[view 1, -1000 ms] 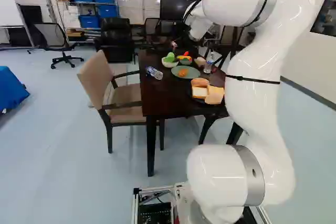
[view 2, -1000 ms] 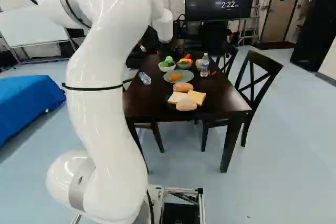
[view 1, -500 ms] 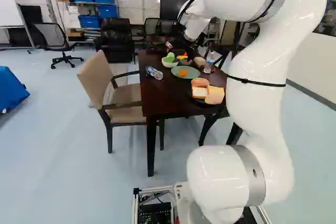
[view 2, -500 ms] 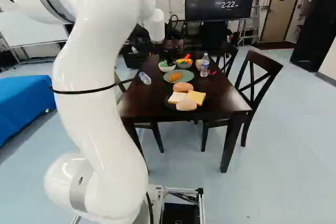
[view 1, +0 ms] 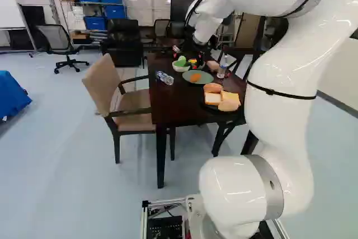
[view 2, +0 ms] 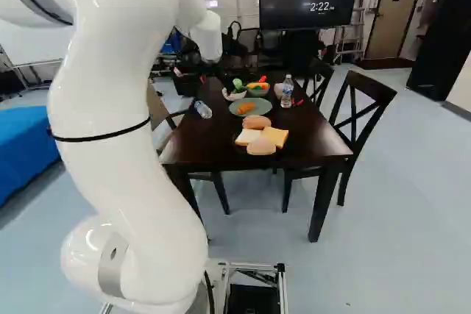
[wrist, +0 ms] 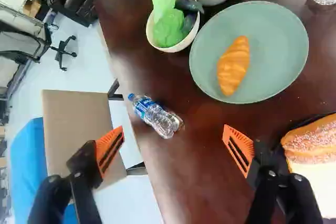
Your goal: Move the croissant to the empty plate
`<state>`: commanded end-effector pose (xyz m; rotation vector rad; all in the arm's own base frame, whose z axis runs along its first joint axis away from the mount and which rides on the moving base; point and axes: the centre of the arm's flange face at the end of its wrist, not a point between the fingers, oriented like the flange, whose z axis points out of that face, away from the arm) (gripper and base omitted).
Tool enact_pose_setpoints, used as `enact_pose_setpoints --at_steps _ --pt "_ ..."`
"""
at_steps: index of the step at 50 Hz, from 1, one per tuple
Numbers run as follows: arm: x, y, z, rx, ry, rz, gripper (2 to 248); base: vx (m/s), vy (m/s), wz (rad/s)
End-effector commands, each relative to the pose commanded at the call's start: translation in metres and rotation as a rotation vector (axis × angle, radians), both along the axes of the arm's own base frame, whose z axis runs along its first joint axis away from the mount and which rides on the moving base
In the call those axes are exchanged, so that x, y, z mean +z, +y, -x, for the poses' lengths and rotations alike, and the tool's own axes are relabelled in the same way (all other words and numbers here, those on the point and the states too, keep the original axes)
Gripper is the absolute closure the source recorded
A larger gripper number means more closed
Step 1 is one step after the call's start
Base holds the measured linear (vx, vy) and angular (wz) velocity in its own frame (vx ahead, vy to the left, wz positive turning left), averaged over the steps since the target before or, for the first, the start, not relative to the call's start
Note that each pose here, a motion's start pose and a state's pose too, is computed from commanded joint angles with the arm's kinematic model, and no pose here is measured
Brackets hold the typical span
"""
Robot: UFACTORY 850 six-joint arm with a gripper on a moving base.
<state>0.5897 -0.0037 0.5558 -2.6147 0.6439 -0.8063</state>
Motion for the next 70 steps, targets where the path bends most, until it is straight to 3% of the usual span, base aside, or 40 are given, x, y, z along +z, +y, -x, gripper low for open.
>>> enact_pose_setpoints --at_steps 19,62,70 --pt "0.0 0.015 0.036 0.052 0.013 0.037 3 0.0 0.0 0.0" --pt "0.0 0.025 0.122 0.071 0.025 0.037 3 0.0 0.0 0.0" --pt "0.0 0.025 0.124 0.072 0.024 0.038 3 0.0 0.0 0.0"
